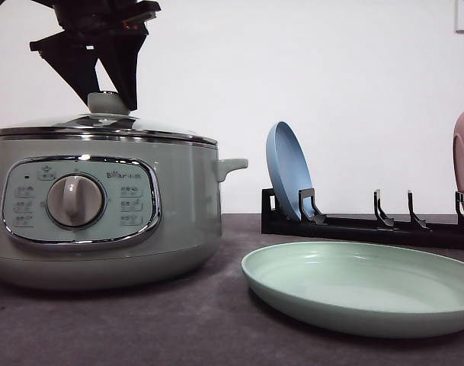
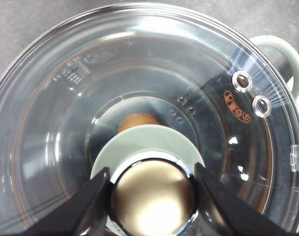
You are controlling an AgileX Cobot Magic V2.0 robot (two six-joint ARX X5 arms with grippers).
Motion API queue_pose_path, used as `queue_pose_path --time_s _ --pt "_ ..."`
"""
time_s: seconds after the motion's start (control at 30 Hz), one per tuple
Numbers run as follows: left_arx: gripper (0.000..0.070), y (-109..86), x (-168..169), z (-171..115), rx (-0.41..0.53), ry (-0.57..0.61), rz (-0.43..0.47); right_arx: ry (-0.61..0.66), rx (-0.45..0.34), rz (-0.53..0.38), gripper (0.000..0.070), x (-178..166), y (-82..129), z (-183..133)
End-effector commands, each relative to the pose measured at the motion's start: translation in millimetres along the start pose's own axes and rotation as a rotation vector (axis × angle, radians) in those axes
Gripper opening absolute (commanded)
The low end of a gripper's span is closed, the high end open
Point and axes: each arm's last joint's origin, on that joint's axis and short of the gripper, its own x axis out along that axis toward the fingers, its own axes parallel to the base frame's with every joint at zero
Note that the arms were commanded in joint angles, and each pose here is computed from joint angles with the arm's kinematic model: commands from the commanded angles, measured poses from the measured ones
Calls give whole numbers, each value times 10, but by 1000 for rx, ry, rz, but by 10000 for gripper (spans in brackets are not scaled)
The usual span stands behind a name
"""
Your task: Transfer potato from steamer to green plate
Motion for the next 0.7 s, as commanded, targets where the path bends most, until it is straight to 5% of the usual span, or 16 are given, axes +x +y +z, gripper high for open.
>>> queue_pose_path --time_s 0.0,0.67 --pt "2 -15 5 18 -8 18 -7 -11 -15 3 385 0 20 49" --pt "2 157 -764 -187 -65 -218 83 -13 -8 3 385 0 20 52"
